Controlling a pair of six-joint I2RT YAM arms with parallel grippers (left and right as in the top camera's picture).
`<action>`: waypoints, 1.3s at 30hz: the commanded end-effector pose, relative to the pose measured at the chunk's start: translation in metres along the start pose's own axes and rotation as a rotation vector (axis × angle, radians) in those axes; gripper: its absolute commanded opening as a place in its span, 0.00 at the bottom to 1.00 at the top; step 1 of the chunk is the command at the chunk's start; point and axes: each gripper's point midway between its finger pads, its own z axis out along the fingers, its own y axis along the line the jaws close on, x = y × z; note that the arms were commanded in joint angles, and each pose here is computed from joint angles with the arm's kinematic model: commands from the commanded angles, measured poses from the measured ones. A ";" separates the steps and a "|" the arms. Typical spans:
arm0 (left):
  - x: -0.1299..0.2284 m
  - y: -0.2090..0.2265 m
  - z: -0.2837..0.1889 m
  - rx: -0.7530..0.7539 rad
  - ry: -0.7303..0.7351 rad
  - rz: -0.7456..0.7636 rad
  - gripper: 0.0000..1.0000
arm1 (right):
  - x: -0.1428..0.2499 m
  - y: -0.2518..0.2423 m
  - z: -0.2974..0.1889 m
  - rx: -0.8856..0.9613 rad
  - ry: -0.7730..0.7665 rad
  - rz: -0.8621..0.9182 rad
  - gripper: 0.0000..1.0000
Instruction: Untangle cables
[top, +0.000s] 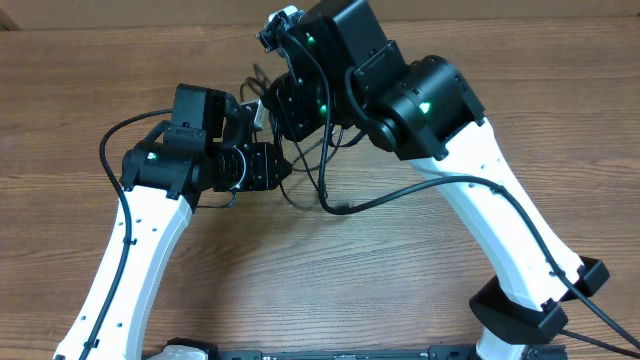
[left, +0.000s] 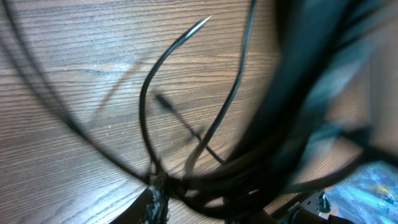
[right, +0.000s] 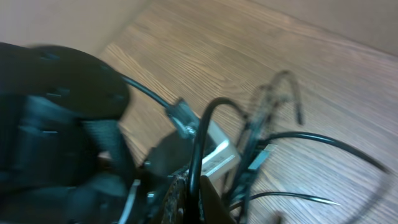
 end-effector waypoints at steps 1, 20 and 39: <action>0.002 -0.001 0.001 0.016 0.003 -0.010 0.27 | -0.021 0.030 -0.050 -0.102 -0.113 -0.039 0.04; 0.005 -0.001 0.001 0.014 0.012 -0.012 0.41 | -0.020 0.046 -0.085 -0.154 -0.147 -0.005 0.04; -0.032 0.012 -0.002 -0.105 -0.134 0.320 0.45 | -0.012 -0.005 -0.091 -0.070 -0.102 0.255 0.04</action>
